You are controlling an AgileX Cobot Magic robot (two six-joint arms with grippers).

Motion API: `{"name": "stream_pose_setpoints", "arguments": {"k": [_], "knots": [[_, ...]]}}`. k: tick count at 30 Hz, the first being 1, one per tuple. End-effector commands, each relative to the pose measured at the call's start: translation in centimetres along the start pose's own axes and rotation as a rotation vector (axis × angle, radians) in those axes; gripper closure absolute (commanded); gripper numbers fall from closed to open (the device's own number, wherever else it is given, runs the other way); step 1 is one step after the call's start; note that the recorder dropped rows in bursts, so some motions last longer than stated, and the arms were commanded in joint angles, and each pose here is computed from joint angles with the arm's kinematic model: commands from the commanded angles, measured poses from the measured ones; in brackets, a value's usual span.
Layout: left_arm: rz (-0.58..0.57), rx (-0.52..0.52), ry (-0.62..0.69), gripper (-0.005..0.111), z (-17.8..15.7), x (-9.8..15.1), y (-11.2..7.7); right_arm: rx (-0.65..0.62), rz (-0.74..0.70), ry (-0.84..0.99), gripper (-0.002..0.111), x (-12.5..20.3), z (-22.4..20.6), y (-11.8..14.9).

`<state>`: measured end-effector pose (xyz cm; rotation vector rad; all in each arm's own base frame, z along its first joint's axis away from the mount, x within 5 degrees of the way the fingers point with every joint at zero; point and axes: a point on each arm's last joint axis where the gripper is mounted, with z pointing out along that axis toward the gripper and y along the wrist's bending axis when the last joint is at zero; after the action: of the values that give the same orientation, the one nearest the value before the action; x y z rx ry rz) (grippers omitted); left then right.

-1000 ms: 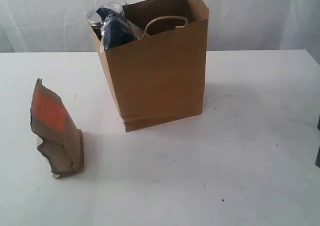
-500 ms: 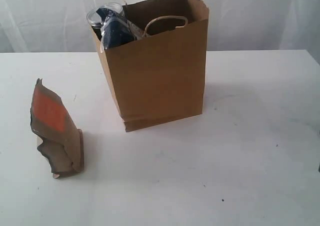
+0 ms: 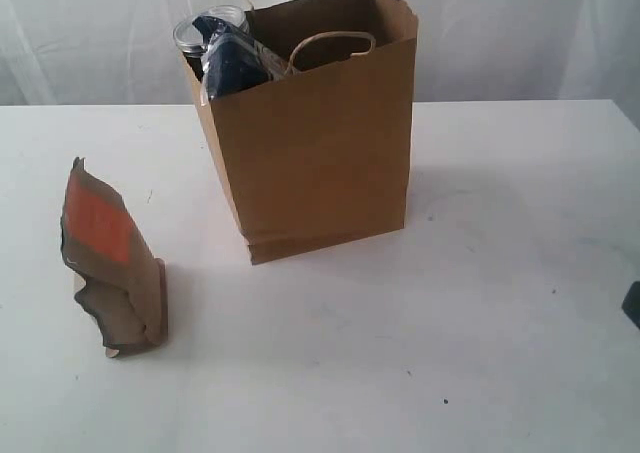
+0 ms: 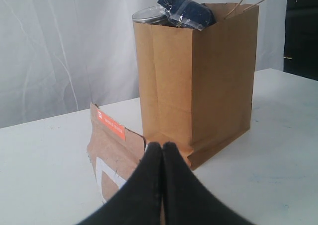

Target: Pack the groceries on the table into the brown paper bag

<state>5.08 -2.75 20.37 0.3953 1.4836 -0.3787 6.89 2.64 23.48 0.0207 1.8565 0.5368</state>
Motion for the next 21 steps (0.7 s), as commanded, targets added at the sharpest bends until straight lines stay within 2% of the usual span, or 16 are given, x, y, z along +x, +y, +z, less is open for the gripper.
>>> {"name": "stream_pose_setpoints", "arguments": {"k": [1, 4, 9, 21], "knots": [[0.01, 0.002, -0.013, 0.107, 0.0, 0.0, 0.0, -0.006, -0.002, -0.014, 0.108, 2.7, -0.2, -1.1], [0.01, 0.002, -0.013, 0.107, 0.0, 0.0, 0.0, -0.001, -0.003, -0.001, 0.108, 4.5, -0.1, -1.9], [0.01, 0.002, -0.013, 0.107, 0.0, 0.0, 0.0, 0.019, -0.001, 0.022, 0.108, 5.2, -0.5, -2.3], [0.01, 0.002, -0.013, 0.107, 0.0, 0.0, 0.0, 0.012, -0.002, 0.004, 0.108, 5.2, -0.7, -2.3]]}}
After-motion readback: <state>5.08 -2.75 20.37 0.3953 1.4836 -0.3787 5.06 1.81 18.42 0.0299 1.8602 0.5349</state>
